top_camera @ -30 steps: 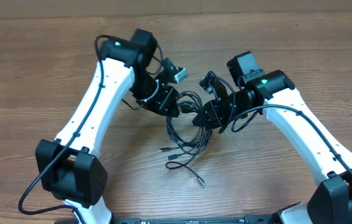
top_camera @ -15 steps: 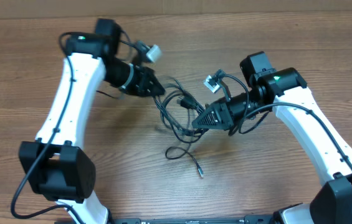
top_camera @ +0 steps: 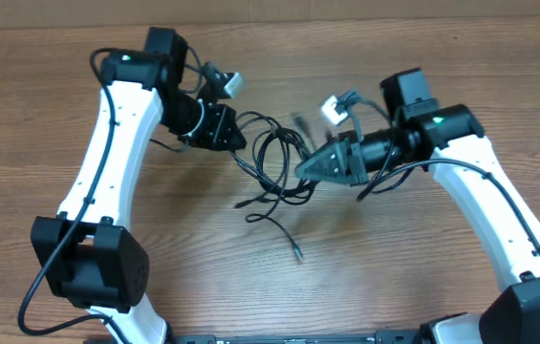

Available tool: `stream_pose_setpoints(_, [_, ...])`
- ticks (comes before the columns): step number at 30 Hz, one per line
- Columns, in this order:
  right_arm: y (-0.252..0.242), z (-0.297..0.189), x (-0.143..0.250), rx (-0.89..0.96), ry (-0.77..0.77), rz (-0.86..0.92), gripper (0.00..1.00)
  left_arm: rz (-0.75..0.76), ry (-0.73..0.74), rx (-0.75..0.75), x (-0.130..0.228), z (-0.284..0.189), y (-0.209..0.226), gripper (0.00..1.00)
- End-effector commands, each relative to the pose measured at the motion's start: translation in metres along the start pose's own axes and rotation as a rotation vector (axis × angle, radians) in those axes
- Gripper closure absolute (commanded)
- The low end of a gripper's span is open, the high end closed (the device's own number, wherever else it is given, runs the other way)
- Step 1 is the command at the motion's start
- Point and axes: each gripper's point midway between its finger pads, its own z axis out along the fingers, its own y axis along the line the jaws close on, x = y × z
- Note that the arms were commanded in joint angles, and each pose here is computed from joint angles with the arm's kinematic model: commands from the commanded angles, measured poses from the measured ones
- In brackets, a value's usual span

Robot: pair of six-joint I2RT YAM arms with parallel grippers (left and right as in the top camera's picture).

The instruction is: Untangle cables

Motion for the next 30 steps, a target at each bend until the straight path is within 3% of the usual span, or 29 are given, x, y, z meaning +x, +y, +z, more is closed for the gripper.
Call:
stream_pose_setpoints(1, [-0.042, -0.028, 0.0, 0.3, -0.048, 0.307, 0.91, 0.023, -0.016, -0.041, -0.006, -0.005, 0.004, 0.96])
stream_pose_setpoints(7, [-0.12, -0.091, 0.034, 0.879, -0.165, 0.746, 0.9, 0.008, -0.018, -0.042, -0.005, -0.008, 0.007, 0.96])
stream_pose_setpoints(11, [-0.135, -0.117, 0.052, 1.087, -0.192, 0.831, 0.85, 0.008, 0.006, -0.034, 0.0, -0.004, 0.002, 0.96])
stream_pose_setpoints(12, [-0.135, -0.117, 0.052, 1.086, -0.192, 0.831, 0.84, 0.01, 0.008, -0.033, 0.0, -0.004, 0.001, 0.96])
stream_pose_setpoints(17, [-0.123, -0.096, 0.041, 0.931, -0.111, 0.68, 0.53, 0.055, 0.026, -0.019, 0.0, 0.007, -0.015, 0.96])
stream_pose_setpoints(19, [-0.114, -0.083, 0.035, 0.833, -0.084, 0.611, 0.48, 0.076, 0.011, 0.019, -0.004, 0.009, -0.025, 0.96])
stream_pose_setpoints(25, [-0.093, -0.063, 0.026, 0.654, -0.06, 0.538, 0.46, 0.117, -0.087, 0.212, -0.025, -0.007, -0.064, 0.96])
stream_pose_setpoints(30, [-0.068, -0.052, 0.009, 0.508, -0.099, 0.483, 0.53, 0.027, -0.1, 0.224, -0.032, -0.02, -0.08, 0.96])
